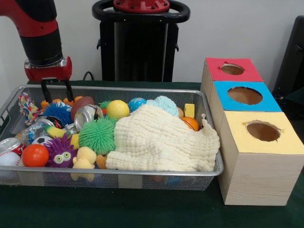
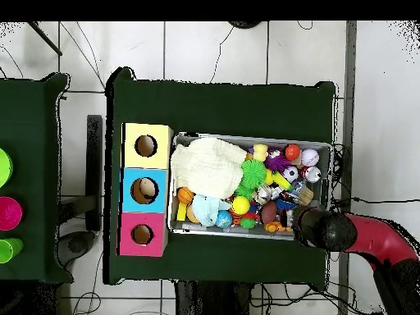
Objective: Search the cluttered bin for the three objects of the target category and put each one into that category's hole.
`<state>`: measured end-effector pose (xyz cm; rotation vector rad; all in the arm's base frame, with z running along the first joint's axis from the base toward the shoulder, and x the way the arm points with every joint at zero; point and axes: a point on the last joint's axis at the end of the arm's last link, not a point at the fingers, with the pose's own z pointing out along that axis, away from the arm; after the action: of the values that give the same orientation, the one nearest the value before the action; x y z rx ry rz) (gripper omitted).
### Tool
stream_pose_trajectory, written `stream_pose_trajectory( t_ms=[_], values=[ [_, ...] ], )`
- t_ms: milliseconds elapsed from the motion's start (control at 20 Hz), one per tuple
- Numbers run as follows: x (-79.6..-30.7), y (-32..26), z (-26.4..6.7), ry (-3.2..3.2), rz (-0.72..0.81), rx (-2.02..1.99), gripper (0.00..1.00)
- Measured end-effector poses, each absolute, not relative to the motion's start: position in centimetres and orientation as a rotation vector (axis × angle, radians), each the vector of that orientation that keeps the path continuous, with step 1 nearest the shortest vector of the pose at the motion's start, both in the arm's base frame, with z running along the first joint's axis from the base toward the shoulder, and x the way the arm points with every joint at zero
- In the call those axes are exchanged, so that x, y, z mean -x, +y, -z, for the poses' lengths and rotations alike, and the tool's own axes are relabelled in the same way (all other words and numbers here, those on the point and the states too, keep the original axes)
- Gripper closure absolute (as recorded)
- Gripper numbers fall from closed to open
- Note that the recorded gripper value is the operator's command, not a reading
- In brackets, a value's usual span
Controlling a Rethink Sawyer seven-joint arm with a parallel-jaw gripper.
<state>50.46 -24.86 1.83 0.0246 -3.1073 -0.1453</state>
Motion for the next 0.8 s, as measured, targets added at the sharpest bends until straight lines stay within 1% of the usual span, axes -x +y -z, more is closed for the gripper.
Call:
stream_pose_trajectory(
  t_ms=[350,800],
  values=[
    [-50.7,-25.3,-1.9,-3.123,0.153,-0.027,0.0],
    [-50.3,-28.1,-0.5,-3.146,0.133,-0.073,0.0]
  ],
)
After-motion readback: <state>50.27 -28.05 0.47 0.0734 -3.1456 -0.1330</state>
